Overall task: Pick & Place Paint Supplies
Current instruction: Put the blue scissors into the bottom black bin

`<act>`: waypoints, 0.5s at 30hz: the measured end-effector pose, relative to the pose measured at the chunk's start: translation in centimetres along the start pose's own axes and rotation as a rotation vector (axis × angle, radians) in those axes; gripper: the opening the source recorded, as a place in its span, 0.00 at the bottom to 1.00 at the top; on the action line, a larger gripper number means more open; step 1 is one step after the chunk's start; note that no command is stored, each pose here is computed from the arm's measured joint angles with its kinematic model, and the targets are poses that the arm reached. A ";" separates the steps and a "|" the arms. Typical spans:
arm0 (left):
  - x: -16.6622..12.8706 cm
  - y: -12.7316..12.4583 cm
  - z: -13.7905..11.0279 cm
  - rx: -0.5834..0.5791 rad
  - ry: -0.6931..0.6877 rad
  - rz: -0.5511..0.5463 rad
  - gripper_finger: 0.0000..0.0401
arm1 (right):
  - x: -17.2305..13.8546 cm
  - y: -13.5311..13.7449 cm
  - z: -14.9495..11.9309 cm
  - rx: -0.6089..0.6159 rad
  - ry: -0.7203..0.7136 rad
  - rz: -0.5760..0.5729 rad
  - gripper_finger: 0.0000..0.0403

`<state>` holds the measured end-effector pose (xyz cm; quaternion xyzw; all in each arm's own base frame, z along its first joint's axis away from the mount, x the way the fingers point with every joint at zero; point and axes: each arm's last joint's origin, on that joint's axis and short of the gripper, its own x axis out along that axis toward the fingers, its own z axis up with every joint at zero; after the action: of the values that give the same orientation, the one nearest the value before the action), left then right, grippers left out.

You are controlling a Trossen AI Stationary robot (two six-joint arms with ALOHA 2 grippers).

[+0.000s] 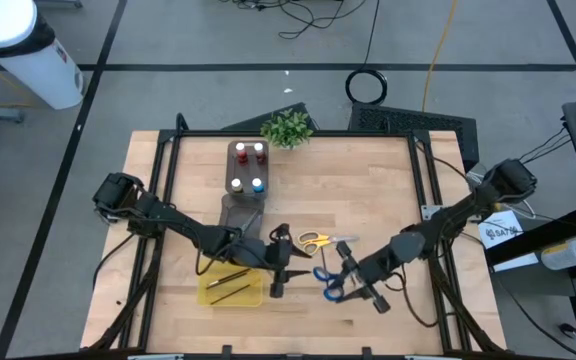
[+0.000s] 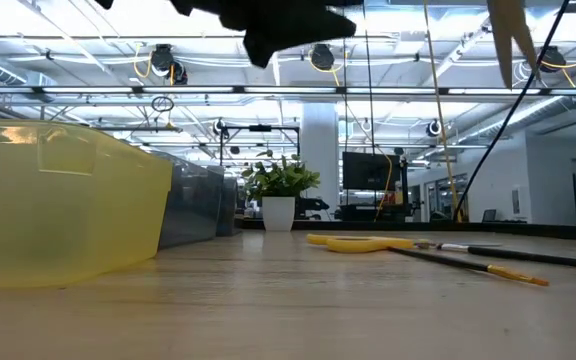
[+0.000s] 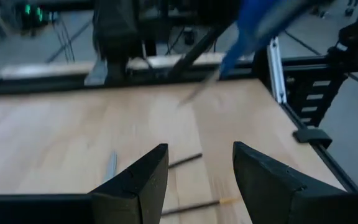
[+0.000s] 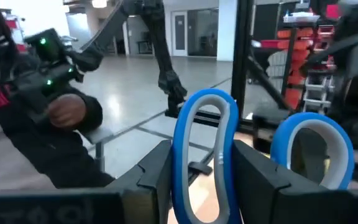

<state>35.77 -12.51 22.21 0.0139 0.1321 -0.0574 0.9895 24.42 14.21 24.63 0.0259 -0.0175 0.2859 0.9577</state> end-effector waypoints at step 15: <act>-0.1 0.0 1.8 0.112 -0.183 -0.014 0.48 | 1.8 -1.4 -2.7 -0.009 -0.017 -0.043 0.30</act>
<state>36.11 -12.54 23.95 0.0632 0.0381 -0.0725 0.9946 26.75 14.14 21.94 0.0245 -0.0263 0.2648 0.9636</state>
